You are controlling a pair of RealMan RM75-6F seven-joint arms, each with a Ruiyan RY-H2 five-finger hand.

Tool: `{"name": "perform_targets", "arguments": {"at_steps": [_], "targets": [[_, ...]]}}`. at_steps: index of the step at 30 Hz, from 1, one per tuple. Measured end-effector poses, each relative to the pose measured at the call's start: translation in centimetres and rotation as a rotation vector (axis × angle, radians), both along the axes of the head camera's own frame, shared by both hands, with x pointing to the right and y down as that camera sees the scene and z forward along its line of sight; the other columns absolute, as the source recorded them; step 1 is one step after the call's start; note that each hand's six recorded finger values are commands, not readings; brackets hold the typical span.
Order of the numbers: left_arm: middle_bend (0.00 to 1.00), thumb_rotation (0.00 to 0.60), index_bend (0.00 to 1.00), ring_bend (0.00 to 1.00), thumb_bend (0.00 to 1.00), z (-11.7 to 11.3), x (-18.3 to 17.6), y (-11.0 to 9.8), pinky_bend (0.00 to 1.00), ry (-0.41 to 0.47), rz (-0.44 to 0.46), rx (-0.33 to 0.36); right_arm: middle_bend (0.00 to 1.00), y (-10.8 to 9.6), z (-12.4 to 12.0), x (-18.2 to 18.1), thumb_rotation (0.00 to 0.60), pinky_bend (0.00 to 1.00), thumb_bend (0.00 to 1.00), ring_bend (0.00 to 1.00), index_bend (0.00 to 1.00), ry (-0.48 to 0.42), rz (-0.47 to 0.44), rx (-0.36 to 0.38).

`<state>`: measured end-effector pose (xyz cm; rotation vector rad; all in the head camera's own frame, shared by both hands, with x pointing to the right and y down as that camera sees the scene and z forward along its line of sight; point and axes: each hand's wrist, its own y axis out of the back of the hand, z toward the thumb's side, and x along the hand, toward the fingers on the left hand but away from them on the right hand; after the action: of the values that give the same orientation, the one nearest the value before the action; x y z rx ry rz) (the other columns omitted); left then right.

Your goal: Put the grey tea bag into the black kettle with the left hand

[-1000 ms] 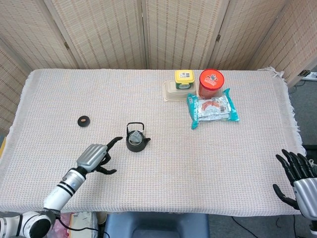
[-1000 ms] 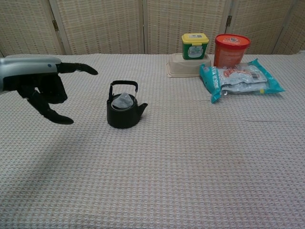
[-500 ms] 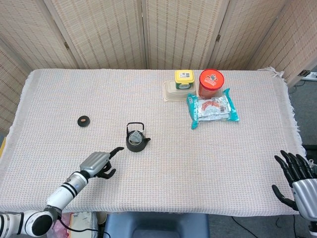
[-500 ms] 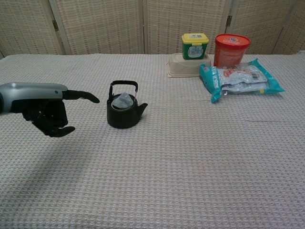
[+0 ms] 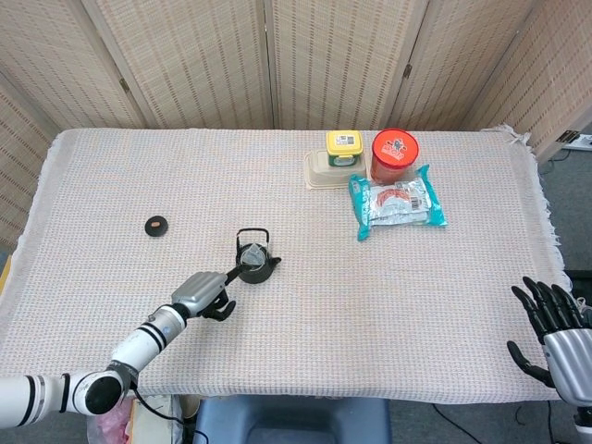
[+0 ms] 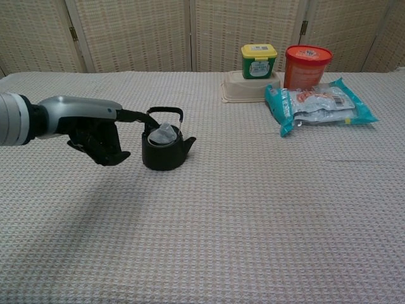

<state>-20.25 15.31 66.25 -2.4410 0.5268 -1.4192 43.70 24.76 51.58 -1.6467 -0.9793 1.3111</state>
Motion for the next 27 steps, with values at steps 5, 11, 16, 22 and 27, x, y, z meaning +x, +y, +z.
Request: {"name": "perform_targets", "arguments": {"at_steps": [5, 11, 16, 22, 27], "targets": [[1.0, 0.6, 0.0, 0.98, 0.6, 1.0, 1.6, -0.1, 1.0, 0.003, 0.028, -0.013, 0.0, -0.1, -0.1, 0.2, 0.6, 0.0, 0.27, 0.0, 0.0, 0.0, 0.01, 0.004], [1.0, 0.6, 0.0, 0.98, 0.62, 1.7, 2.6, -1.3, 1.0, 0.002, 0.036, -0.02, 0.0, -0.4, 0.1, 0.4, 0.6, 0.0, 0.27, 0.0, 0.0, 0.003, 0.019, 0.001], [1.0, 0.6, 0.0, 0.98, 0.62, 2.3, 3.1, -2.2, 1.0, -0.009, 0.039, -0.022, 0.0, -0.6, 0.3, 0.5, 0.6, 0.0, 0.27, 0.0, 0.0, 0.008, 0.025, -0.007], [1.0, 0.6, 0.0, 0.98, 0.62, 3.3, 3.5, -2.8, 1.0, -0.029, 0.05, -0.022, 0.0, -0.7, 0.3, 0.6, 0.6, 0.0, 0.27, 0.0, 0.0, 0.012, 0.033, -0.003], [1.0, 0.6, 0.0, 0.98, 0.62, 3.7, 3.0, -2.8, 1.0, -0.044, 0.064, -0.009, 0.0, -0.7, 0.3, 0.6, 0.6, 0.0, 0.27, 0.0, 0.0, 0.012, 0.034, -0.002]]}}
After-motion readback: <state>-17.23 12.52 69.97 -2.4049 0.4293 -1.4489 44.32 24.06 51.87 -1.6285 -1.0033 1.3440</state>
